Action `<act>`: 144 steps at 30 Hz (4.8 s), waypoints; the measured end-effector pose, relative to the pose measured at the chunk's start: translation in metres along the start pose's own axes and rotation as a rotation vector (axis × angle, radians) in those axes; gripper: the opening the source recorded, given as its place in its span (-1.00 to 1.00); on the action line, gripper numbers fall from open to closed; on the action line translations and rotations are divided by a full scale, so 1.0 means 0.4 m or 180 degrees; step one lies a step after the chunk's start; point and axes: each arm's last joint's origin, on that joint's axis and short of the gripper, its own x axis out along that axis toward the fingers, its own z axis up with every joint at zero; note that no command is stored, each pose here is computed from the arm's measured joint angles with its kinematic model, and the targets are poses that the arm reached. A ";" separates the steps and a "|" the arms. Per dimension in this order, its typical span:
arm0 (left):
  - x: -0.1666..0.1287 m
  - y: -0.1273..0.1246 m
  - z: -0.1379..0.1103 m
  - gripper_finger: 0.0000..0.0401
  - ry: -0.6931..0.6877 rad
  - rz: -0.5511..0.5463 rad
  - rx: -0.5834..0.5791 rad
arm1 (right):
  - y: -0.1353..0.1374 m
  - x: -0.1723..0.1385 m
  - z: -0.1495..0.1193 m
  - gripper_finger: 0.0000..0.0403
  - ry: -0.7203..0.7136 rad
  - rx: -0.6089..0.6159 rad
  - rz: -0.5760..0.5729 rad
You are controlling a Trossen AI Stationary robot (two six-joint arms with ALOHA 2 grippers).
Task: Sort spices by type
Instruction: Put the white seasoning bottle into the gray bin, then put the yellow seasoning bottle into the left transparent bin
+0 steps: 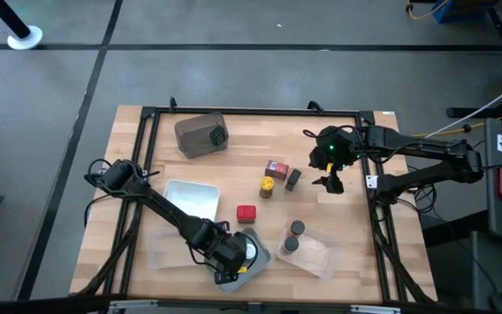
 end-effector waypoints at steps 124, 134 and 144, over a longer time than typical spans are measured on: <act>-0.285 0.173 0.217 0.45 -0.1905 -0.0336 -0.0301 | 0.013 -0.025 -0.039 0.49 0.0320 0.0067 0.0034; -0.263 0.316 0.254 0.45 -0.2118 0.0536 -0.0748 | 0.032 -0.090 -0.073 0.49 0.0162 0.0027 -0.0091; -0.170 0.374 0.252 0.45 -0.1888 0.0743 -0.0863 | 0.048 -0.149 -0.106 0.49 -0.0090 -0.0017 -0.0301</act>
